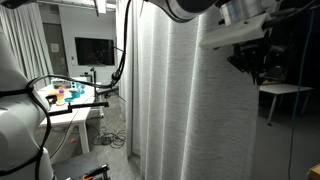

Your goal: Open the curtain to the left then close it to the right

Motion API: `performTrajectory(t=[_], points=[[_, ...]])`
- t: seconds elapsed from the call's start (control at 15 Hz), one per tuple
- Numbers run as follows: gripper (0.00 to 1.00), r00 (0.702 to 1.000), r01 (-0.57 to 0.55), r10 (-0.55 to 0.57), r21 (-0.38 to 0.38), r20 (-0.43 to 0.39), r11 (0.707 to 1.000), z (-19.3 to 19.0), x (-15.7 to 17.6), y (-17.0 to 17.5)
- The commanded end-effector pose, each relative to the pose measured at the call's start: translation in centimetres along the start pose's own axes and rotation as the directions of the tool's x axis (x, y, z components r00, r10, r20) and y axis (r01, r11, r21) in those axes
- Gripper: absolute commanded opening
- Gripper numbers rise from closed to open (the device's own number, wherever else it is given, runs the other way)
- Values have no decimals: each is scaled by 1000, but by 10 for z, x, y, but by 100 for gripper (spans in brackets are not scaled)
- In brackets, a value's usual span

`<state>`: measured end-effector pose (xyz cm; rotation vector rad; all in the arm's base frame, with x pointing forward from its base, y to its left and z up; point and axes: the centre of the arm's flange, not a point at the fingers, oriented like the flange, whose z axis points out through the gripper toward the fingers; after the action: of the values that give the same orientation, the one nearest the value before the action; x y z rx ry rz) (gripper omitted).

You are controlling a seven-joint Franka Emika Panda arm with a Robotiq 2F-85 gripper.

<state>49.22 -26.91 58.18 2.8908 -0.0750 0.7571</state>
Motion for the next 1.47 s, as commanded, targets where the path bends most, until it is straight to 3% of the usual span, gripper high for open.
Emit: performTrajectory(t=[0.0,0.4,0.67,1.4], points=[[1,998,24,-20,-64,54,998,4,30,-20],[1,985,136,-125,-84,121,987,25,71,-89],[1,960,251,-238,-76,150,965,34,96,-145],[1,884,456,-459,57,90,888,53,135,-296]])
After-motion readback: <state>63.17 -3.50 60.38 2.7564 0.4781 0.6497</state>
